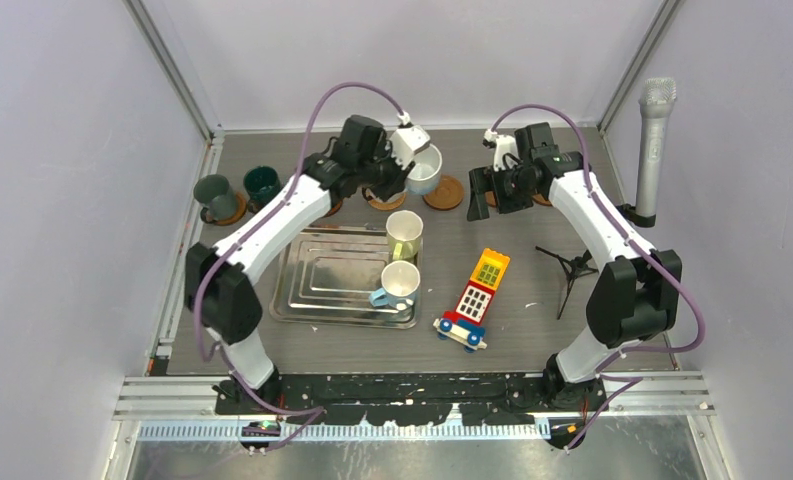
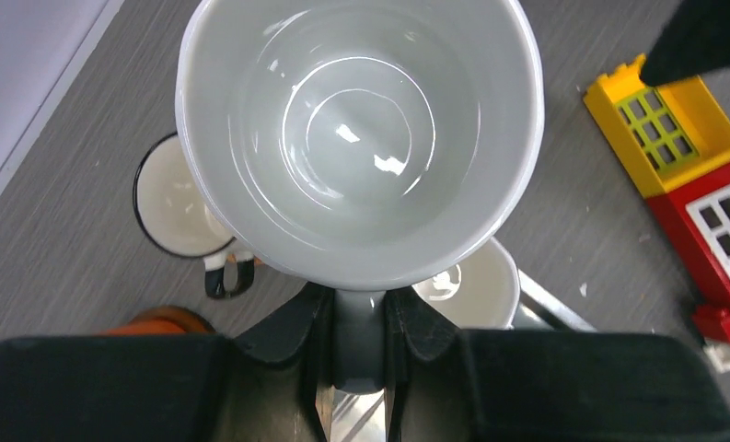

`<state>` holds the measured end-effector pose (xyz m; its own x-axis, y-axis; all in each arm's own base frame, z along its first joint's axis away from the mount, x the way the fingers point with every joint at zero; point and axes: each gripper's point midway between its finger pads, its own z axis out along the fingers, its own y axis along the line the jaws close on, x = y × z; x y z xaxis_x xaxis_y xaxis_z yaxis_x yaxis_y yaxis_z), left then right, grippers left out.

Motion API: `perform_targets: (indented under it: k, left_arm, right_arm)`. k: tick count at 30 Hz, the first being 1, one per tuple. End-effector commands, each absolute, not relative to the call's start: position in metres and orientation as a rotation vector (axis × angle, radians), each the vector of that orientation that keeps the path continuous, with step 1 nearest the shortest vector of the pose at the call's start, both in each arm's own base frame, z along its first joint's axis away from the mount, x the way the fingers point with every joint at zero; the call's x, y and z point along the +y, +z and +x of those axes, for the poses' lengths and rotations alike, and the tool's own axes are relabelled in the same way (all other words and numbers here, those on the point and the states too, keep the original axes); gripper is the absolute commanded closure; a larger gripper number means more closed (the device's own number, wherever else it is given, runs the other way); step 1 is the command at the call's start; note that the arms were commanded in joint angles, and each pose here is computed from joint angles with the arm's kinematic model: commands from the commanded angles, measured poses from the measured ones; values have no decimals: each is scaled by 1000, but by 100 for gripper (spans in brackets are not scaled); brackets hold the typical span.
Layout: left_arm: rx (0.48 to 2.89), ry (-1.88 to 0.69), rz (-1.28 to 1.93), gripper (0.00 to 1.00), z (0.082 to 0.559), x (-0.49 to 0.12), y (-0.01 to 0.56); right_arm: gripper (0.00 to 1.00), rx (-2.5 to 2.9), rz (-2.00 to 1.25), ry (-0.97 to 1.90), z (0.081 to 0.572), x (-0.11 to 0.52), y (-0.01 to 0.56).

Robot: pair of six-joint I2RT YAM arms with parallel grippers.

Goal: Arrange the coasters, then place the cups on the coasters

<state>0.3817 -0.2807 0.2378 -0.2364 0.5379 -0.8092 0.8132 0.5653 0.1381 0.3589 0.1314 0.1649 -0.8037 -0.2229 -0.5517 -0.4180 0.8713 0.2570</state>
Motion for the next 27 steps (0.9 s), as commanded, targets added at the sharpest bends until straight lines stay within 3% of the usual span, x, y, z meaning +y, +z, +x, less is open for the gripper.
perform_targets:
  k: [1, 15, 27]
  left_arm:
    - [1784, -401, 952, 100, 423, -309, 293]
    - [1898, -485, 911, 100, 481, -359, 229]
    - [1962, -475, 948, 100, 500, -371, 182]
  right_arm:
    - [11, 2436, -454, 466, 362, 126, 188]
    - [11, 2428, -412, 424, 357, 113, 191]
    - [11, 2438, -401, 420, 356, 110, 189]
